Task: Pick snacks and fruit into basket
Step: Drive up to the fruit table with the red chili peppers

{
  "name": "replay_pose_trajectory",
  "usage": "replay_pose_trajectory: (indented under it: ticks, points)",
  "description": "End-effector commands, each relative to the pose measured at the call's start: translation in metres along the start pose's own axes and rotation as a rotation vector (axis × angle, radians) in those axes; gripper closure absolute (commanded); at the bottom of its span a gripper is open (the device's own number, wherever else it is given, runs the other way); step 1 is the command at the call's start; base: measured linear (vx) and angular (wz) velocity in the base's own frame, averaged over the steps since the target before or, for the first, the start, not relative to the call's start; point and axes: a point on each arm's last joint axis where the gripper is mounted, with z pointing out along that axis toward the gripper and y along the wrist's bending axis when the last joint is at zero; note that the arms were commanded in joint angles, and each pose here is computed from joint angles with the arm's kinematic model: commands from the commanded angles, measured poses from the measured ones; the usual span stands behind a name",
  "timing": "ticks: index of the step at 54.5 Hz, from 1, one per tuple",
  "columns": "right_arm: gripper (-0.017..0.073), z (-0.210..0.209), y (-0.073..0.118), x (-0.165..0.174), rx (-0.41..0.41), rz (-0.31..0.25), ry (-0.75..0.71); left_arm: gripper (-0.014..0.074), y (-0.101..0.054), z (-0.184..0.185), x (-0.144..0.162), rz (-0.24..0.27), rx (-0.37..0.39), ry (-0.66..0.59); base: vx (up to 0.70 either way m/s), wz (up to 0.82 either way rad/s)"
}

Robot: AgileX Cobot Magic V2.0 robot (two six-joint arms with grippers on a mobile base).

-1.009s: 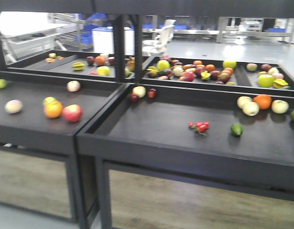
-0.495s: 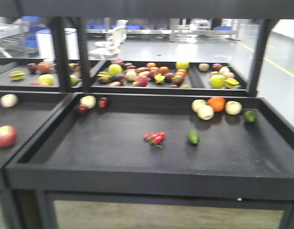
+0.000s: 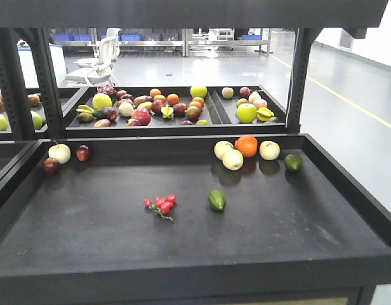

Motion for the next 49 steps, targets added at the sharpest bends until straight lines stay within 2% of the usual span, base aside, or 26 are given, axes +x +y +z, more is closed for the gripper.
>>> replay_pose_trajectory:
  ticks: [1,49]
  points:
    - [0.0567,-0.0025,0.0022,-0.0166,-0.004,-0.011,-0.102,0.0591,0.0004,-0.0014,-0.0131,-0.016,-0.023,-0.075,0.25,0.04]
    - [0.0567,-0.0025,0.0022,-0.0164,-0.004,-0.011,-0.1,0.0591,0.0004,-0.0014,-0.0131,-0.016,-0.023,-0.075,0.22,0.02]
